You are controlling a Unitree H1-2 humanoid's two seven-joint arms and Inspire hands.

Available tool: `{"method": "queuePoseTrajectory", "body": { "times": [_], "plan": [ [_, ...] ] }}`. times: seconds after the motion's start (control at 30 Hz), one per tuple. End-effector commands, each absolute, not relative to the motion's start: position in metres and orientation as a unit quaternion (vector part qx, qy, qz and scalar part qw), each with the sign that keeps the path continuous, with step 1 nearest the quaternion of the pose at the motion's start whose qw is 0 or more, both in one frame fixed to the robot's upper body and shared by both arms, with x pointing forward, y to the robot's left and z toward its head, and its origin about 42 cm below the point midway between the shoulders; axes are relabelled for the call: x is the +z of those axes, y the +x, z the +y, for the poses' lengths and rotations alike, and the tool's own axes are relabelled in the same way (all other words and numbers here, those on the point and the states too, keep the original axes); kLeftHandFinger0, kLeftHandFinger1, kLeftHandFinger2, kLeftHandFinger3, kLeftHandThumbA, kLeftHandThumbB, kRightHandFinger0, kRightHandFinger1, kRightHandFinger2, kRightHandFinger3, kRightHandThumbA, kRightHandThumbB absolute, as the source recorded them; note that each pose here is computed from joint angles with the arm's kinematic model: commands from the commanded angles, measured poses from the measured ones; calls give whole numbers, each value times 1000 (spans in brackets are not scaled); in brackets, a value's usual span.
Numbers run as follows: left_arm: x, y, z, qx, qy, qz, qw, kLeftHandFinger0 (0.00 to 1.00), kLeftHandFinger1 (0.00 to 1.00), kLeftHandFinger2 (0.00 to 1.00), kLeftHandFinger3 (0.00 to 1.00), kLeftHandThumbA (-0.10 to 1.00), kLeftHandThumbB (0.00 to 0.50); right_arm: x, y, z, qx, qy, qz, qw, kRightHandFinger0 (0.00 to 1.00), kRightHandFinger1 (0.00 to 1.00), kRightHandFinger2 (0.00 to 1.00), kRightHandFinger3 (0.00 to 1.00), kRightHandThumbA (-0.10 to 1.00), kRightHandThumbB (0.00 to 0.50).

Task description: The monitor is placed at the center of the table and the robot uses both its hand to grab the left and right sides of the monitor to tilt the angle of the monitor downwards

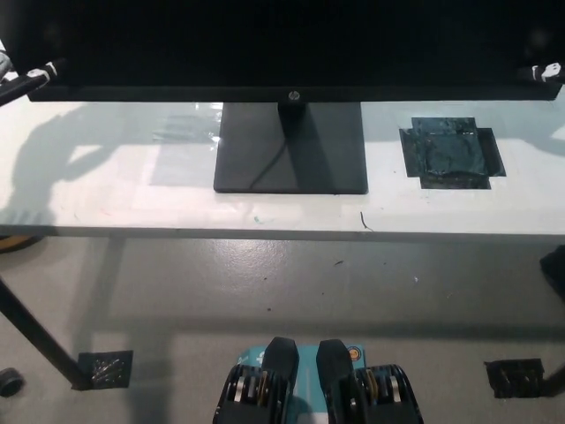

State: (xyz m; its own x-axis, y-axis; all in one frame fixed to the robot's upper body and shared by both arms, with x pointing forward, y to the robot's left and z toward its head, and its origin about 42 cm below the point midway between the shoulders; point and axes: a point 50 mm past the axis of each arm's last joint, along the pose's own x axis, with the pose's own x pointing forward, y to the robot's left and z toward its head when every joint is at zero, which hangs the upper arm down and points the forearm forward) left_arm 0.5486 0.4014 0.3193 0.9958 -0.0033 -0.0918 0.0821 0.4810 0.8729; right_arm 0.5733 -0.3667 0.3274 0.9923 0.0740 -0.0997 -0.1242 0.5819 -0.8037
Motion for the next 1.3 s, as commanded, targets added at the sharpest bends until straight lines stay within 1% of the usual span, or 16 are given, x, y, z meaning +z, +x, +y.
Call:
{"method": "queuePoseTrajectory", "body": {
  "times": [0.0, 0.13, 0.3, 0.43, 0.5, 0.63, 0.73, 0.77, 0.87, 0.93, 1.03, 1.07, 1.13, 1.2, 1.23, 1.27],
  "plan": [
    [357, 579, 309, -96, 555, -79, 822, 1000, 1000, 1000, 1000, 906, 444, 357, 593, -293, 62, -522, -79, 847, 1000, 1000, 1000, 1000, 641, 477],
    [357, 585, 306, -80, 610, -78, 784, 1000, 1000, 1000, 1000, 987, 460, 357, 593, -287, 31, -571, -116, 812, 1000, 1000, 1000, 1000, 658, 499],
    [355, 589, 306, -62, 660, -77, 745, 1000, 1000, 1000, 1000, 1000, 469, 354, 593, -283, 6, -593, -122, 796, 1000, 1000, 1000, 1000, 737, 500],
    [356, 590, 306, -61, 660, -74, 745, 1000, 1000, 1000, 1000, 957, 434, 353, 593, -285, -2, -573, -127, 810, 1000, 1000, 1000, 1000, 703, 500],
    [353, 589, 309, -62, 656, -73, 749, 1000, 1000, 1000, 1000, 1000, 459, 353, 592, -288, 4, -559, -132, 819, 1000, 1000, 1000, 1000, 703, 487],
    [350, 580, 339, -64, 617, -68, 781, 1000, 1000, 1000, 1000, 944, 424, 362, 587, -306, 24, -503, -146, 852, 1000, 1000, 1000, 1000, 767, 484],
    [342, 571, 367, -55, 582, -60, 809, 1000, 1000, 1000, 1000, 917, 467, 361, 579, -323, 41, -462, -159, 872, 1000, 1000, 1000, 1000, 737, 482],
    [339, 566, 380, -52, 564, -57, 822, 1000, 1000, 1000, 1000, 924, 496, 361, 574, -331, 44, -464, -159, 870, 1000, 1000, 1000, 1000, 808, 497],
    [338, 565, 381, -53, 560, -58, 825, 1000, 1000, 1000, 1000, 926, 498, 361, 572, -332, 46, -463, -159, 871, 1000, 1000, 1000, 1000, 809, 498],
    [331, 536, 434, -54, 491, -61, 867, 1000, 1000, 1000, 1000, 1000, 500, 350, 540, -370, 67, -381, -185, 903, 1000, 1000, 1000, 1000, 805, 500],
    [331, 533, 436, -55, 487, -65, 869, 1000, 1000, 1000, 1000, 1000, 500, 351, 536, -372, 68, -377, -186, 905, 1000, 1000, 1000, 1000, 806, 500],
    [327, 513, 454, -56, 453, -88, 885, 1000, 1000, 1000, 1000, 997, 412, 351, 518, -386, 71, -340, -205, 915, 1000, 1000, 1000, 1000, 775, 498],
    [328, 484, 472, -50, 432, -115, 893, 1000, 1000, 1000, 1000, 1000, 420, 349, 496, -400, 72, -295, -229, 925, 1000, 1000, 1000, 1000, 773, 456],
    [328, 481, 471, -49, 430, -115, 894, 1000, 1000, 1000, 1000, 1000, 420, 349, 494, -400, 73, -292, -228, 926, 1000, 1000, 1000, 1000, 776, 457],
    [325, 462, 483, -41, 385, -127, 913, 1000, 1000, 1000, 1000, 1000, 431, 347, 477, -408, 68, -273, -237, 930, 1000, 1000, 1000, 1000, 887, 462],
    [324, 453, 488, -39, 365, -133, 921, 1000, 1000, 1000, 1000, 1000, 432, 347, 469, -411, 66, -265, -240, 932, 1000, 1000, 1000, 1000, 892, 463]
  ]
}}
